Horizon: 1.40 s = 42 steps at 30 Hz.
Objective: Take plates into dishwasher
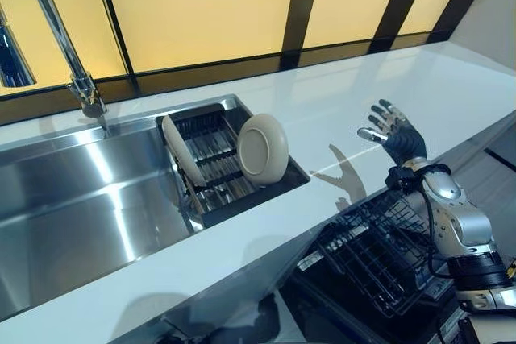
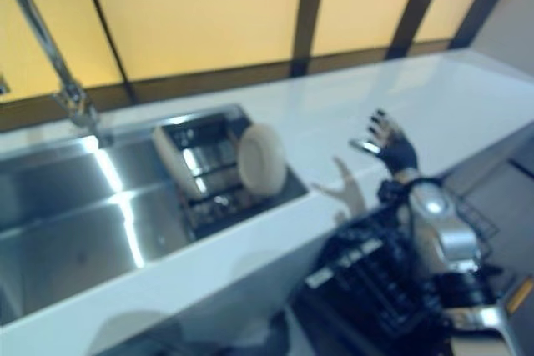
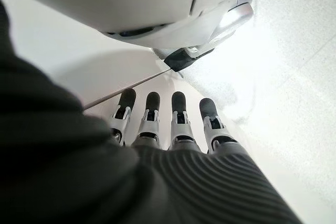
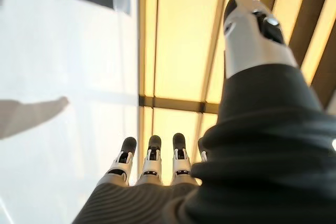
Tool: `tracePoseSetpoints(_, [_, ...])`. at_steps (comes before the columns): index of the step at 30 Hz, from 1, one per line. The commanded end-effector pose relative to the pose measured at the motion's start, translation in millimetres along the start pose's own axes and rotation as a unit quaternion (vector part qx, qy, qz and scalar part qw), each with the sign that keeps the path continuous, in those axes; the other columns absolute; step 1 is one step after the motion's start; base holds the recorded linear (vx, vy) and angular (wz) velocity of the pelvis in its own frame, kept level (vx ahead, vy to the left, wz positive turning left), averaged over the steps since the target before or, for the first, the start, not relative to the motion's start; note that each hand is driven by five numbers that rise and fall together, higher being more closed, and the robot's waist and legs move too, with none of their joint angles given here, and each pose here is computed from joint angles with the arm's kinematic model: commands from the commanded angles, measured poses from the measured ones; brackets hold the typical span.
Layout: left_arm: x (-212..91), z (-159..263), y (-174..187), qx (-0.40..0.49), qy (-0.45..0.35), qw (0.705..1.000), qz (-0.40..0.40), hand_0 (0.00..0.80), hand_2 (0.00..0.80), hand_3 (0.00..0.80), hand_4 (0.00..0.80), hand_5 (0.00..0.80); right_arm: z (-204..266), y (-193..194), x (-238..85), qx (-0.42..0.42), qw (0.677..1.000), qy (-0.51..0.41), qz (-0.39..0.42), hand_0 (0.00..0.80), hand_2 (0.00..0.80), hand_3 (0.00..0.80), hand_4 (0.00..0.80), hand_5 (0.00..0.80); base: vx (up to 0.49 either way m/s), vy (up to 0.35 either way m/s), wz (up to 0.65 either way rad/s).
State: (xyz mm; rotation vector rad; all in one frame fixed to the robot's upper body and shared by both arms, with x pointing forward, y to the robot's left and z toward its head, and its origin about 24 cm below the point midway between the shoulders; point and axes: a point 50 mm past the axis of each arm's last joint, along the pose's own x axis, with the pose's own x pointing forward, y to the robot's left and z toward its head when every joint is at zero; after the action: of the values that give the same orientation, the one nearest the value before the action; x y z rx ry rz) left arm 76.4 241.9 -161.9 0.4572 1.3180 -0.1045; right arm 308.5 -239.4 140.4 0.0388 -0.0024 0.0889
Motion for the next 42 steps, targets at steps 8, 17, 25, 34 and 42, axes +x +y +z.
tracePoseSetpoints(8, [0.3,31.0,39.7,0.029,-0.03,0.998,0.051,0.0,0.0,0.0,0.0,0.0,35.6,21.3,14.4,0.021,0.994,-0.011,0.109,0.0,0.0,0.0,0.0,0.0,0.0,-0.002,0.01])
tracePoseSetpoints(17, [1.0,37.8,33.3,0.045,-0.038,0.998,0.038,0.0,0.0,0.0,0.0,0.0,31.7,50.1,24.5,0.044,0.988,0.021,0.149,0.0,0.0,0.0,0.0,0.0,0.001,0.001,0.0])
tracePoseSetpoints(25, [1.6,34.6,27.4,0.058,-0.028,0.998,0.028,0.0,0.0,0.0,0.0,0.0,29.9,67.6,37.8,0.082,0.987,0.038,0.134,0.0,0.0,0.0,0.0,0.0,0.0,0.01,0.04])
tracePoseSetpoints(34, [1.7,42.9,24.9,0.082,-0.038,0.996,0.019,0.0,0.0,0.0,0.0,0.0,41.2,77.9,54.8,0.103,0.988,0.041,0.11,0.0,0.0,0.0,0.0,0.0,0.003,0.005,0.04])
tracePoseSetpoints(42, [1.8,47.5,22.7,0.099,-0.039,0.994,0.014,0.0,0.0,0.0,0.0,0.0,51.0,84.1,66.2,0.118,0.987,0.053,0.094,0.0,0.0,0.0,0.0,0.0,0.002,0.001,0.01])
